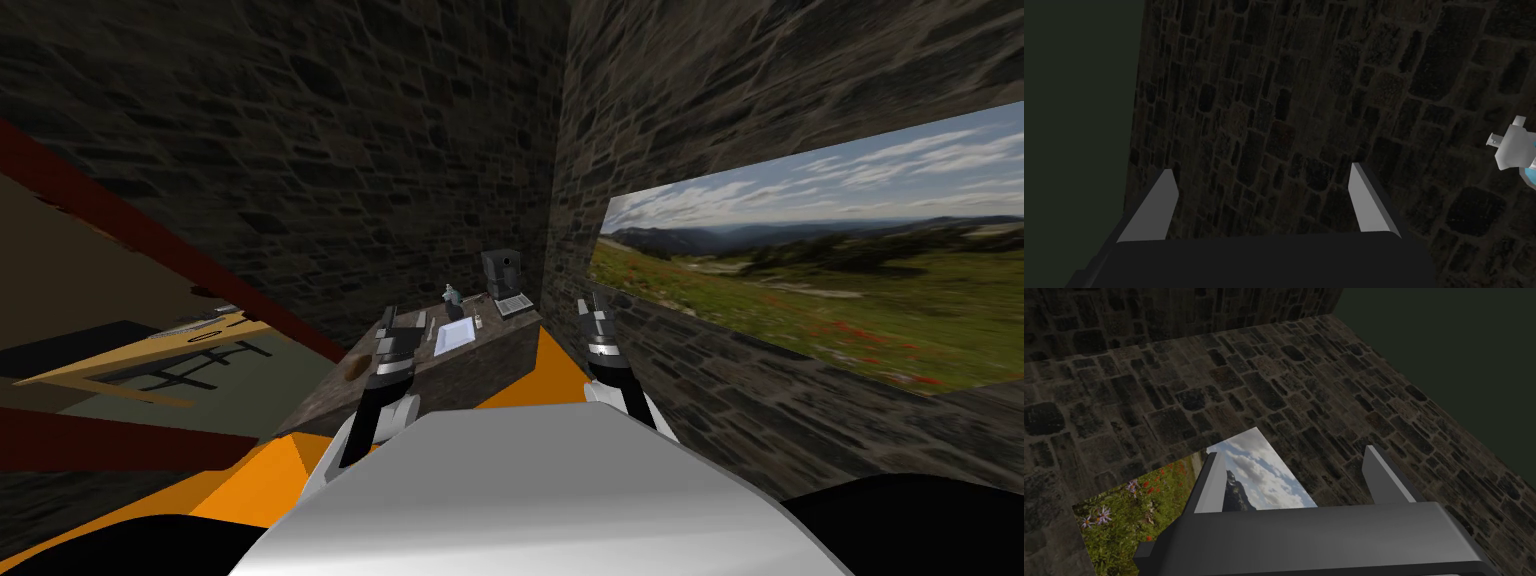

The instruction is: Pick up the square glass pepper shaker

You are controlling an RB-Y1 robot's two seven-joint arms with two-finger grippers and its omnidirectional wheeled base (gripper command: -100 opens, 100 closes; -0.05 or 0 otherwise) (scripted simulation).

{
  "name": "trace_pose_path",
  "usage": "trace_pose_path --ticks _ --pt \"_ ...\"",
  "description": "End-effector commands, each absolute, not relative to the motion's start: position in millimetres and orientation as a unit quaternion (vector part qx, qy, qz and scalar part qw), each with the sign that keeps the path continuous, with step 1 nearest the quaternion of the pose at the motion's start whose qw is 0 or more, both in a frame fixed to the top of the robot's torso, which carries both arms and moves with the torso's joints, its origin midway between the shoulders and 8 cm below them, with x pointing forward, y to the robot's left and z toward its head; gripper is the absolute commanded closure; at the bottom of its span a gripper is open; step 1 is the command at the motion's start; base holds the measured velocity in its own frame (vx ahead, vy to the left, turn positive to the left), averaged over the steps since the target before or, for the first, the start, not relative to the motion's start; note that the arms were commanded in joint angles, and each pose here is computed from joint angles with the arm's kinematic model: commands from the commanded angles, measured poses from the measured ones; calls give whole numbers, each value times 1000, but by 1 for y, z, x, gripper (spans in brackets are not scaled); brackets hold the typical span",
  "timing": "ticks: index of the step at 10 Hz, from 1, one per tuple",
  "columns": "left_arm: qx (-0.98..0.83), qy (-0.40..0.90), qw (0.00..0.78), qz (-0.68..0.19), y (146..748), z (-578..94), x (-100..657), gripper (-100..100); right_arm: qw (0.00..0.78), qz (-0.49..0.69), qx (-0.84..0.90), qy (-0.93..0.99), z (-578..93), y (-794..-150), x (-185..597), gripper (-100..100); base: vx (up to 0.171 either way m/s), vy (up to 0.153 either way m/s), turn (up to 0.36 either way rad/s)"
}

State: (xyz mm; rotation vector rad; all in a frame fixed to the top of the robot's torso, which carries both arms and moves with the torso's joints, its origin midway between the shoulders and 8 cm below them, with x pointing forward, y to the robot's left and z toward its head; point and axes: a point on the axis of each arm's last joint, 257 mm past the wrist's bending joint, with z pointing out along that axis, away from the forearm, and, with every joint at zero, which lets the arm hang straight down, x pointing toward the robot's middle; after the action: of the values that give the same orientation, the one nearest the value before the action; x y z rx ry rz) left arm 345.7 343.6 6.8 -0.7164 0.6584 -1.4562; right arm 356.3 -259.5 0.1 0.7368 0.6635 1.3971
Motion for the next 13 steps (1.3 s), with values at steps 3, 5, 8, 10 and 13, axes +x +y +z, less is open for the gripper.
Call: trace_pose_path --ticks 3,5,8,10,13 --pt "-356 281 622 -638 373 -10 356 -100 655 616 325 293 0 -260 356 0 30 -162 -22" --pt "-389 271 613 -632 399 -25 360 -100 655 616 325 293 0 -259 356 0 58 -210 -34" --pt "-423 254 599 -631 424 -40 363 -100 655 616 325 293 0 -260 356 0 16 -148 -19" --pt "-440 242 590 -632 437 -48 363 -100 655 616 325 293 0 -260 356 0 48 -168 -8" --pt "-486 208 570 -629 473 -73 363 -100 655 616 325 293 0 -260 356 0 60 -138 -17"
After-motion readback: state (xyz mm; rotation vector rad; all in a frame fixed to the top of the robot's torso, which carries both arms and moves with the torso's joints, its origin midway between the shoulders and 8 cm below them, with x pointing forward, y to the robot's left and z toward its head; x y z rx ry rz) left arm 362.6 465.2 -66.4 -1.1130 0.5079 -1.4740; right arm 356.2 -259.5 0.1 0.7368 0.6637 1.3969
